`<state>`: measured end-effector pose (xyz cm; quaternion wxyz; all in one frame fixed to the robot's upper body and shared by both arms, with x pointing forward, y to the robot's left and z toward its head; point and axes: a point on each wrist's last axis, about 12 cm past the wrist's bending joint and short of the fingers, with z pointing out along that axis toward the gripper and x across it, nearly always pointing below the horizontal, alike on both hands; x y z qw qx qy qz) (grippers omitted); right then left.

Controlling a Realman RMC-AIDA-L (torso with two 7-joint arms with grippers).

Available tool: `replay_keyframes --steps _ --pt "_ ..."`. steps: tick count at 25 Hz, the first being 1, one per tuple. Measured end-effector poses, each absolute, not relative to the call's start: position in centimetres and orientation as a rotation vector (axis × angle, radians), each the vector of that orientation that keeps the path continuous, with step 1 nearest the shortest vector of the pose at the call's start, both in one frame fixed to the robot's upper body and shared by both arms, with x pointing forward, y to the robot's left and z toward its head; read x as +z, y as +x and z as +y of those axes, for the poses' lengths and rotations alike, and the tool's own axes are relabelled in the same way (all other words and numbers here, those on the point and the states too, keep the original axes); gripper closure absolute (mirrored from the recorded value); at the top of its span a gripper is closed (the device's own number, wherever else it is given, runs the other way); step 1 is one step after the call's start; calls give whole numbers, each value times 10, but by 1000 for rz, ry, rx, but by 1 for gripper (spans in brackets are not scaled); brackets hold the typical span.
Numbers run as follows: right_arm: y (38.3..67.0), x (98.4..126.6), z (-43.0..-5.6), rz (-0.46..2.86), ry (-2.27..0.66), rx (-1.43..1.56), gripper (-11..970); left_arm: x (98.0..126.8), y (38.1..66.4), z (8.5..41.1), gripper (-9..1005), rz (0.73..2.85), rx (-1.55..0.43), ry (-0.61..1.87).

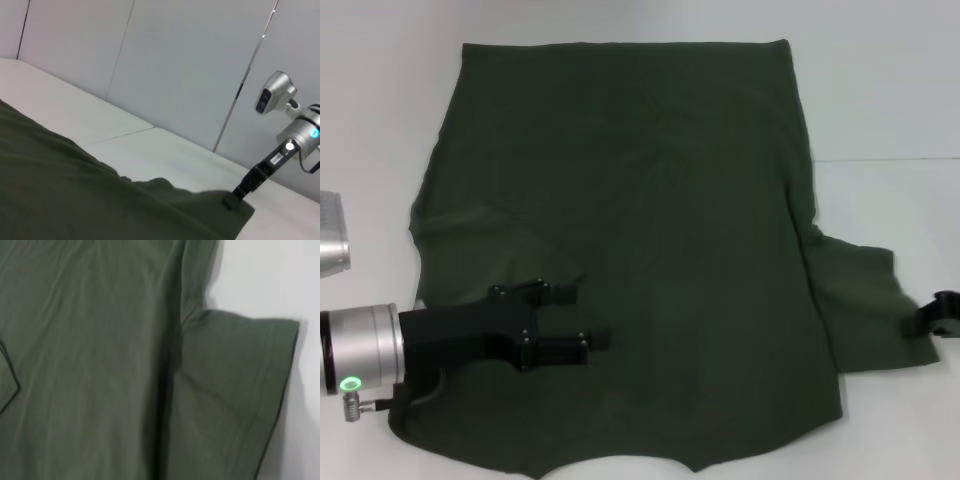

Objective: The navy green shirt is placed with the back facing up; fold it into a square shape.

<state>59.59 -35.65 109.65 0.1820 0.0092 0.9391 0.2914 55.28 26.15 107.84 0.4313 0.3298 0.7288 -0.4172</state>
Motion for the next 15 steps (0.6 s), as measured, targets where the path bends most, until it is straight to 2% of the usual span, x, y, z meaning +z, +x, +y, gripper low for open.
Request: replay_keyframes --steps 6,15 --pt "597 1119 -380 2607 -71 744 947 1079 553 263 55 1823 -1040 816" --pt "608 1153 -392 2578 -246 577 946 1080 554 263 55 1829 -1044 802"
